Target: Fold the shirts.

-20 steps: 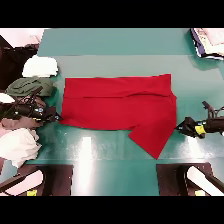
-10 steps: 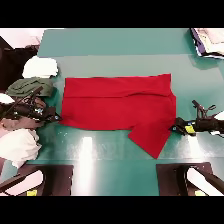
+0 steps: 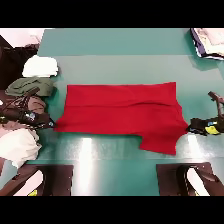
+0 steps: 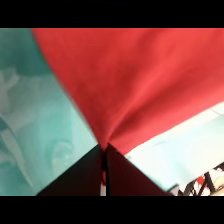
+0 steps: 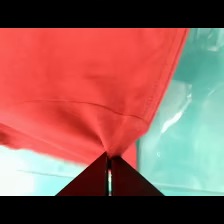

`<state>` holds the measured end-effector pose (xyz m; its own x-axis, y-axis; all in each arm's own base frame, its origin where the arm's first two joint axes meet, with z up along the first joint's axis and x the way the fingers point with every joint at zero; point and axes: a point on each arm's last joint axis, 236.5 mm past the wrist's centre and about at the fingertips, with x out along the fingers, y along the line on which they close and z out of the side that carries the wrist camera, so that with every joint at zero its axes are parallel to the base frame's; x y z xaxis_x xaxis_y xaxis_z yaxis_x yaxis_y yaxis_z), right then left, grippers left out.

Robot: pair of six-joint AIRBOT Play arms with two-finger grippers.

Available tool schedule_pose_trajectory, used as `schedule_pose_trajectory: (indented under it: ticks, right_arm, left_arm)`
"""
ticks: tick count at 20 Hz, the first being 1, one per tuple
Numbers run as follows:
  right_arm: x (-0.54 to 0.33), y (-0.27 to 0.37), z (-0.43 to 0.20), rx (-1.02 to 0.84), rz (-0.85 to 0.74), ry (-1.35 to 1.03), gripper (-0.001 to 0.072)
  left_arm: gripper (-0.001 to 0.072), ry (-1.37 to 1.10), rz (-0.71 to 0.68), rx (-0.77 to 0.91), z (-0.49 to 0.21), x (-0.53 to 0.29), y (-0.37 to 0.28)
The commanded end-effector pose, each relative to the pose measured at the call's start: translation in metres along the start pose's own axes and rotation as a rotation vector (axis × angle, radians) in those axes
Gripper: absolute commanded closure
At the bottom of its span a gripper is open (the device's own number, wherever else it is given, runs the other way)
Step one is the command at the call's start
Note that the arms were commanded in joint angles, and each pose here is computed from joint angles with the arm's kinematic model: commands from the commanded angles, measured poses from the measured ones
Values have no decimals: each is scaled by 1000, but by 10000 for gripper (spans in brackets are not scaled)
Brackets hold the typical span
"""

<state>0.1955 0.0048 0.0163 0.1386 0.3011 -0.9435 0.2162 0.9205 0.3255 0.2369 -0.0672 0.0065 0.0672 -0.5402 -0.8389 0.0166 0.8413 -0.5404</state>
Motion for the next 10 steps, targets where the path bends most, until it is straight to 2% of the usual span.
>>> schedule_pose_trajectory:
  ticks: [1, 7, 10]
  right_arm:
    - [-29, 5, 17, -16, -30, -120, 700]
    - [-32, 15, 95, -51, -9, -188, 700]
    - [-16, 24, 129, -83, -4, -178, 700]
  left_arm:
    - [686, -89, -9, 1, 18, -9, -8]
    - [686, -431, 29, -4, 102, -52, -12]
    - [686, -415, 3, -45, 118, -44, -6]
